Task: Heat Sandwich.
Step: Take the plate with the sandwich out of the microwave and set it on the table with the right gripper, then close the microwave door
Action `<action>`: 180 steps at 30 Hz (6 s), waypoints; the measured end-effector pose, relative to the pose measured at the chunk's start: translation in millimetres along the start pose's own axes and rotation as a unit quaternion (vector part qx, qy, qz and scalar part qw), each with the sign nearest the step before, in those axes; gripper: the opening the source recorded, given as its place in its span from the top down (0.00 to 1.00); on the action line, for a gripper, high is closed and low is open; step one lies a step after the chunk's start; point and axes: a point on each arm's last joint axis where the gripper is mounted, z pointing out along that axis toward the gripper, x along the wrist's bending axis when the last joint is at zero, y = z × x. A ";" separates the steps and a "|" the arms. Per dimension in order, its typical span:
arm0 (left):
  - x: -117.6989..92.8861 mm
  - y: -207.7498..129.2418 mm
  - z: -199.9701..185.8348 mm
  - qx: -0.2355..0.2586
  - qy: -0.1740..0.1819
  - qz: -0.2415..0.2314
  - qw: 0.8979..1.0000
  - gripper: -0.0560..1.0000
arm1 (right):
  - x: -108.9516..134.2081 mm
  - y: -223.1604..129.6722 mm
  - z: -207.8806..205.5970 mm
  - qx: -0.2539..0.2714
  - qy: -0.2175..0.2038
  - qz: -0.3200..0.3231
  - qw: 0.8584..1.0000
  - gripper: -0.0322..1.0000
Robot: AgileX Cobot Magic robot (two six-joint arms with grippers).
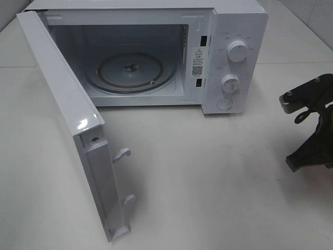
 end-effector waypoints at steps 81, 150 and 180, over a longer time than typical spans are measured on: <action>0.0 0.0 0.0 0.000 0.000 0.000 1.000 0.01 | -15.0 5.6 -24.7 -0.067 0.042 0.048 0.996 0.14; 0.0 0.0 0.0 0.000 0.000 0.000 1.000 0.01 | -48.1 -209.2 -137.4 -0.340 0.076 0.186 0.919 0.22; 0.0 0.0 0.0 0.000 0.000 0.000 1.000 0.01 | -44.3 -220.9 -139.5 -0.368 0.058 0.214 0.903 0.23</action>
